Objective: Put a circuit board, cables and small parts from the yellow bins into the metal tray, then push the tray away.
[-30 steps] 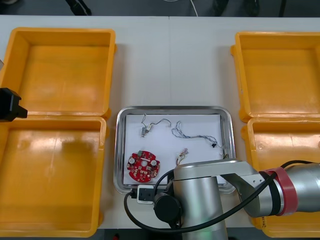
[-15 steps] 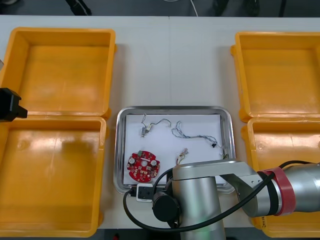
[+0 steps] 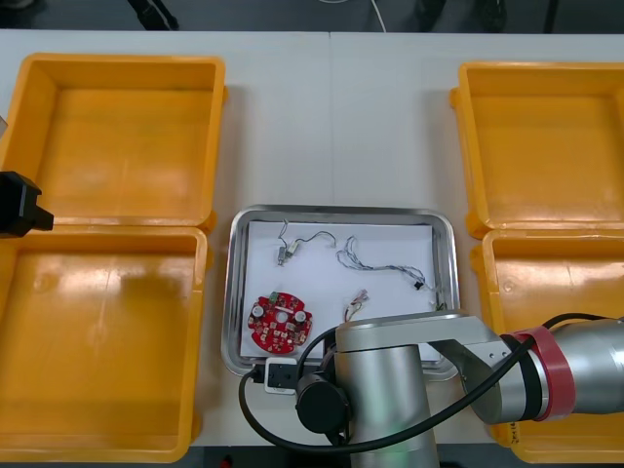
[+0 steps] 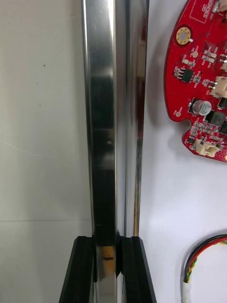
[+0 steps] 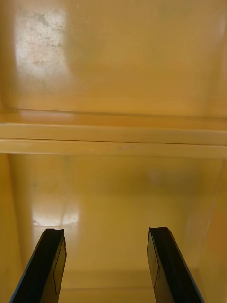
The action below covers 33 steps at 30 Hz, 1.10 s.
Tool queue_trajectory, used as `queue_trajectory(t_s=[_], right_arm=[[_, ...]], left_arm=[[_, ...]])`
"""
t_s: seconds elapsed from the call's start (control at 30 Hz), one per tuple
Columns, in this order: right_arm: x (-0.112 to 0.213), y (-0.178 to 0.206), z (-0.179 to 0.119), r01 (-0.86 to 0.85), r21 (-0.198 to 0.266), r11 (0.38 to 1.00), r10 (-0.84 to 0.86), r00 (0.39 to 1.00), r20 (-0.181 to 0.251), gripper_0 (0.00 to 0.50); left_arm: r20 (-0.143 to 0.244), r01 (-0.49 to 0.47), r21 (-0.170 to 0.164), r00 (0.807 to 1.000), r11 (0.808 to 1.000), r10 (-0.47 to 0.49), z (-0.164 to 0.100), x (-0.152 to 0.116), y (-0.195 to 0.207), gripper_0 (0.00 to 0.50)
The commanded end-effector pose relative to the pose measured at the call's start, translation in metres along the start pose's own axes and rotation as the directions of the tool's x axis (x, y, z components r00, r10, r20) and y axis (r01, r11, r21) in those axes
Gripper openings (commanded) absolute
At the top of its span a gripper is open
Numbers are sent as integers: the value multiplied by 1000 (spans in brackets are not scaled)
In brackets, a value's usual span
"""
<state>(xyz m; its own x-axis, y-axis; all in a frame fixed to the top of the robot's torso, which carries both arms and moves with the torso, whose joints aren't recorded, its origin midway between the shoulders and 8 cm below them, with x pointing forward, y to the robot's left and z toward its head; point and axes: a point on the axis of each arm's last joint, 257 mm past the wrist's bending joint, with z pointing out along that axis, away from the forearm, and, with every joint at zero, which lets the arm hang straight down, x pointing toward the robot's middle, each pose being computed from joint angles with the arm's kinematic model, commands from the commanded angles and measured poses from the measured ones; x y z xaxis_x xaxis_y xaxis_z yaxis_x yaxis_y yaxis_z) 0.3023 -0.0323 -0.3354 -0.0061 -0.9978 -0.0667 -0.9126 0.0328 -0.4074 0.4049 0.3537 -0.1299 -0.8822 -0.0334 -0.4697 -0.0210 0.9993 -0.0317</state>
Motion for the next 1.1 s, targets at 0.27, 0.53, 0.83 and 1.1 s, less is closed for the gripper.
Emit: queue_trajectory(t_s=[0.27,0.53,0.83,1.1], right_arm=[[-8,3,-3,39,6,999,-39,999,23,70],[-8,-6,-5,44,20,999,-44,999,19,68],[-10,-25,-11,54,51,997,-55,998,17,67],[-9,-49,-11,55,96,994,-54,999,-3,67]], left_arm=[[27,-88,-54,996,995,89,-16,-5,18,500],[27,-88,-54,996,995,89,-16,-5,18,500],[27,-88,-54,996,995,89,-16,-5,18,500],[27,-88,-54,996,995,89,-16,-5,18,500]])
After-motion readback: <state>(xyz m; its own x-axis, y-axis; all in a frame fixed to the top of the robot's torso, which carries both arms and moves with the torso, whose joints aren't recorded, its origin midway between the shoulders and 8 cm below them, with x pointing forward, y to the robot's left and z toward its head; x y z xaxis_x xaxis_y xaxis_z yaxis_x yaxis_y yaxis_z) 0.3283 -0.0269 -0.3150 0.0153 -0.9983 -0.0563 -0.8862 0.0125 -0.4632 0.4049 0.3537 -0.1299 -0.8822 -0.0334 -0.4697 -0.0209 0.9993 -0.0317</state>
